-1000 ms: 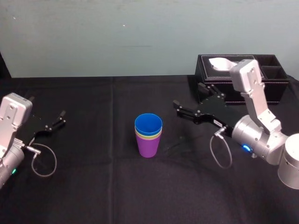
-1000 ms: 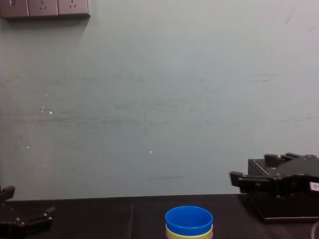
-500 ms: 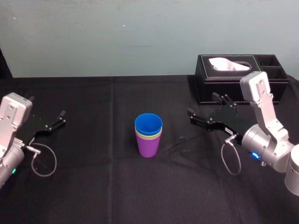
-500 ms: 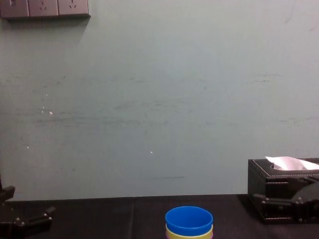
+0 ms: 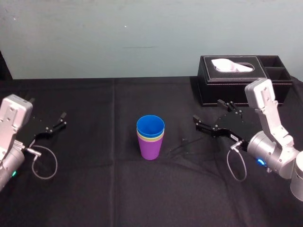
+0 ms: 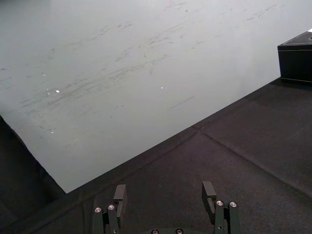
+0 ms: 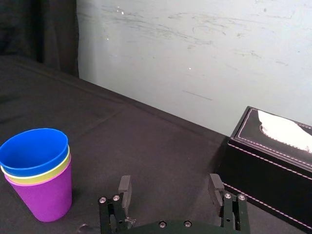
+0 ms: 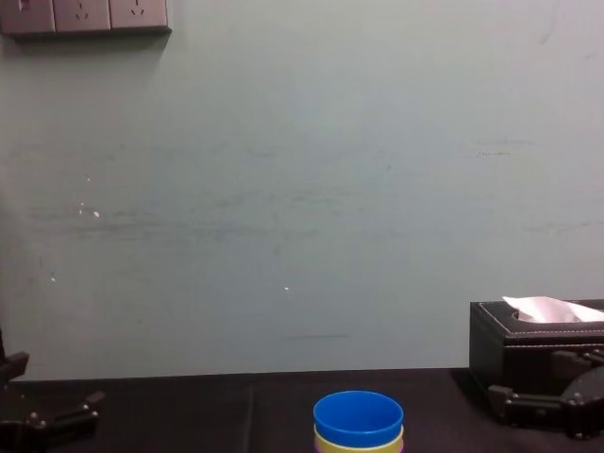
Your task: Stack the three plastic cups sequentially using one hand.
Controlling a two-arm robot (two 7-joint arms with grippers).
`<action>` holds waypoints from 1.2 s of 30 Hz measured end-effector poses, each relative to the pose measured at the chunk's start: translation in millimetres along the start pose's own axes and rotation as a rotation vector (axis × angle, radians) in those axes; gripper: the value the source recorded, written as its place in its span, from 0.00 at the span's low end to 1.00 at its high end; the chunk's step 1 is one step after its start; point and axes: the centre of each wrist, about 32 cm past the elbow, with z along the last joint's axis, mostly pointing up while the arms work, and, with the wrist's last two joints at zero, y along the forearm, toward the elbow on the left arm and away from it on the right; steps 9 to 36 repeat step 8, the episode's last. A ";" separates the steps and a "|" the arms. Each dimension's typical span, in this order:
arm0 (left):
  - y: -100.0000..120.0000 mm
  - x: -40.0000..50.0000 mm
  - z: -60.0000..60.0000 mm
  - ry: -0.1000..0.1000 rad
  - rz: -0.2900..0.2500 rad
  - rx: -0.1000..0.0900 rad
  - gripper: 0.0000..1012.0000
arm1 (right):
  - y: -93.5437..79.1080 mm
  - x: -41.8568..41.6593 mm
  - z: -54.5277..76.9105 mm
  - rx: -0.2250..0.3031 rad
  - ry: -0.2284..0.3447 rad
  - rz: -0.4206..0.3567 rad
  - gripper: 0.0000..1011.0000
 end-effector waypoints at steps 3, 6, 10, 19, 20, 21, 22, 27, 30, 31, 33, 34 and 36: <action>0.0 0.0 0.0 0.000 0.000 0.000 1.00 | 0.1 -0.2 0.6 0.001 0.000 0.001 0.99; 0.0 0.0 0.0 0.000 0.000 0.000 1.00 | 0.2 -0.3 1.1 0.002 -0.001 0.001 0.99; 0.0 0.0 0.0 0.000 0.000 0.000 1.00 | 0.3 -0.4 1.4 0.002 0.000 0.001 0.99; 0.0 0.0 0.0 0.000 0.000 0.000 1.00 | 0.3 -0.4 1.4 0.002 0.000 0.001 0.99; 0.0 0.0 0.0 0.000 0.000 0.000 1.00 | 0.3 -0.4 1.4 0.002 0.000 0.001 0.99; 0.0 0.0 0.0 0.000 0.000 0.000 1.00 | 0.3 -0.4 1.4 0.002 0.000 0.001 0.99; 0.0 0.0 0.0 0.000 0.000 0.000 1.00 | 0.3 -0.4 1.4 0.002 0.000 0.001 0.99; 0.0 0.0 0.0 0.000 0.000 0.000 1.00 | 0.3 -0.4 1.4 0.002 0.000 0.001 0.99; 0.0 0.0 0.0 0.000 0.000 0.000 1.00 | 0.3 -0.4 1.4 0.002 0.000 0.001 0.99; 0.0 0.0 0.0 0.000 0.000 0.000 1.00 | 0.3 -0.4 1.4 0.002 0.000 0.001 0.99; 0.0 0.0 0.0 0.000 0.000 0.000 1.00 | 0.3 -0.4 1.4 0.002 0.000 0.001 0.99; 0.0 0.0 0.0 0.000 0.000 0.000 1.00 | 0.3 -0.4 1.4 0.002 0.000 0.001 0.99; 0.0 0.0 0.0 0.000 0.000 0.000 1.00 | 0.3 -0.4 1.4 0.002 0.000 0.001 0.99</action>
